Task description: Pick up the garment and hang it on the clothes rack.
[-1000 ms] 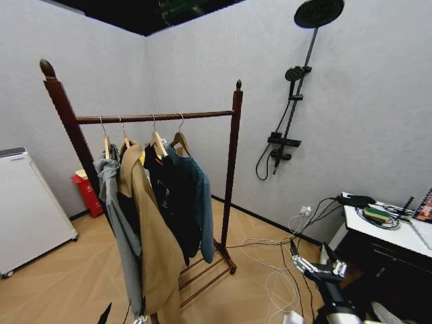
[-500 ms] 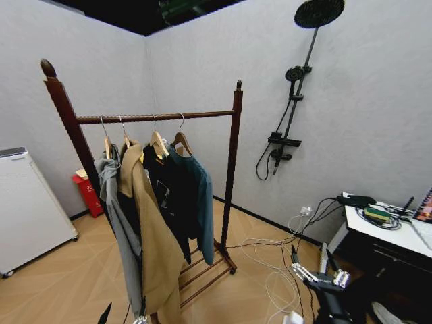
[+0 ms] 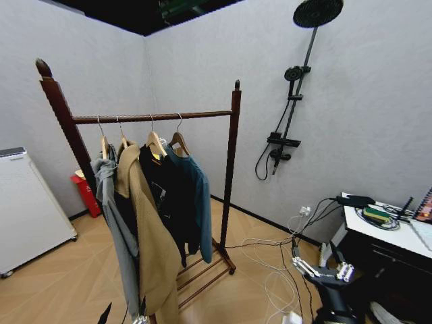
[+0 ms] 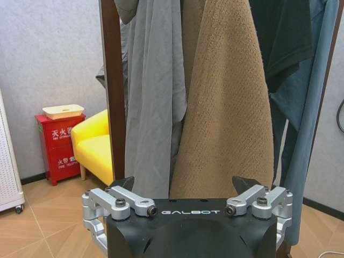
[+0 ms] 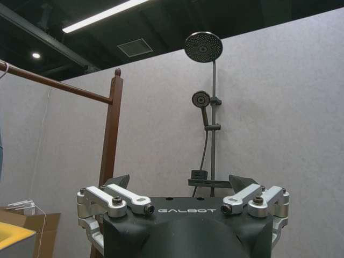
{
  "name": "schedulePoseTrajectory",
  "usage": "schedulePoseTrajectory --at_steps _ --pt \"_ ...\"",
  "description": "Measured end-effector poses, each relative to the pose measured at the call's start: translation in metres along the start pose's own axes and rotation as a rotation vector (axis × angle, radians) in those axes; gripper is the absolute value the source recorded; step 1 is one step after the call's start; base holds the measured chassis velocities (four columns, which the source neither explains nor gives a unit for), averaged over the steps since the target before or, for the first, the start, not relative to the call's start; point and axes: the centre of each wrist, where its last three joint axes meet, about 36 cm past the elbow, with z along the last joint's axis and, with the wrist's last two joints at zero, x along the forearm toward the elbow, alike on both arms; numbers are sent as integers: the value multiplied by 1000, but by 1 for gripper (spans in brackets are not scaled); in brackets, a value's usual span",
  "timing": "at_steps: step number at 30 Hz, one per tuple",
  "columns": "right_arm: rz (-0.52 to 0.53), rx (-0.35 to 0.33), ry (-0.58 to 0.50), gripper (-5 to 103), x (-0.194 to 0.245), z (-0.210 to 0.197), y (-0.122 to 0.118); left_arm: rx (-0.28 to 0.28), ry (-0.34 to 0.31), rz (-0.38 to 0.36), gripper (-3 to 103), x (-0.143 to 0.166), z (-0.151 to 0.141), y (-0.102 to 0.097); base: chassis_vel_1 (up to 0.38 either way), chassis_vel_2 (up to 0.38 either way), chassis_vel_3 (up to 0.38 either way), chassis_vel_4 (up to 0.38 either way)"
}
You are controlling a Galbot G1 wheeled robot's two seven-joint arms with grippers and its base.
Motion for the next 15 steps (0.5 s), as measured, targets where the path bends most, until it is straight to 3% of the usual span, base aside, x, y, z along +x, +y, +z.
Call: schedulePoseTrajectory --at_steps 15 --pt "32 -18 -15 100 -2 12 1 0 0 0 100 0 0 0 0 0 0 0"
